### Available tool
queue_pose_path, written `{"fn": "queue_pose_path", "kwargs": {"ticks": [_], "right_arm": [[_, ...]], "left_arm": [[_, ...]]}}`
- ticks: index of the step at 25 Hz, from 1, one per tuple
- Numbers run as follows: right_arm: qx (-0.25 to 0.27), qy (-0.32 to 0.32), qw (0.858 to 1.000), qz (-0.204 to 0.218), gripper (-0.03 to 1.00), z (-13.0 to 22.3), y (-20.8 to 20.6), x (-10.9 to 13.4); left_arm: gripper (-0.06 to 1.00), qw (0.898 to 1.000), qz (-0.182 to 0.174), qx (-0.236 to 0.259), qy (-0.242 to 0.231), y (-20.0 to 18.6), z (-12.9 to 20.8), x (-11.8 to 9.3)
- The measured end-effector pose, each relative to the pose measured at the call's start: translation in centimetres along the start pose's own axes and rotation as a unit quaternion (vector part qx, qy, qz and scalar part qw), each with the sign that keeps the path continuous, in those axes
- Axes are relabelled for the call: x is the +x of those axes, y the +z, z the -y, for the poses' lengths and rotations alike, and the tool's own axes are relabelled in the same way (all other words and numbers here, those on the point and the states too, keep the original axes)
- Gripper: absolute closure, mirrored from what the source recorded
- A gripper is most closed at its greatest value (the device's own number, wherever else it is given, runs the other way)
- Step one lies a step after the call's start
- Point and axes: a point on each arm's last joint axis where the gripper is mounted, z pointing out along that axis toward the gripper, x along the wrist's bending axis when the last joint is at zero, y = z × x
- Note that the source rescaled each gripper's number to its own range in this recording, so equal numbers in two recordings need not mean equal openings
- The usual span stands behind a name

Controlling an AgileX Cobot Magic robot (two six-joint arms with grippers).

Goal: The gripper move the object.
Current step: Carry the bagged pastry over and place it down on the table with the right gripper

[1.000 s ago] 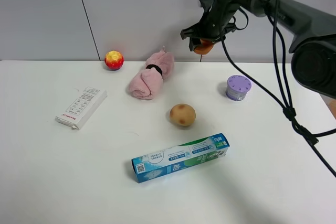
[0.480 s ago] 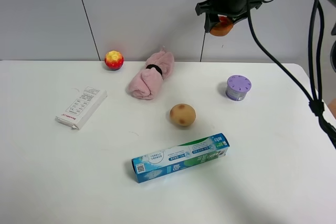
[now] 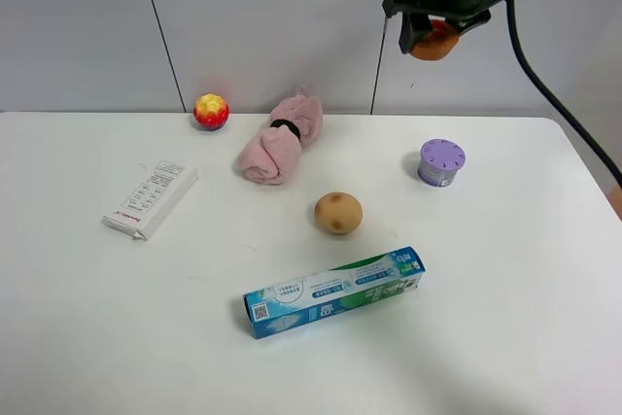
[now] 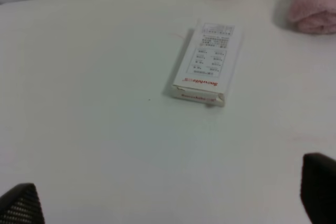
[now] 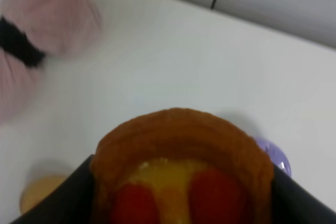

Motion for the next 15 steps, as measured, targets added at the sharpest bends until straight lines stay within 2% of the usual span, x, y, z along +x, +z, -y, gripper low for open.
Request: {"fn": "queue_pose_path", "kwargs": {"ticks": [8,15], "right_arm": [[0.059,-0.004,0.998,0.024,0.97,4.7,-1.1,-0.2],[0.121,-0.004,0.992,0.023,0.97,9.2,-0.4,0.0]], "left_arm": [[-0.06,1.0,0.0,0.0,0.0,0.0,0.0,0.0],[-0.06,1.0,0.0,0.0,0.0,0.0,0.0,0.0]]}}
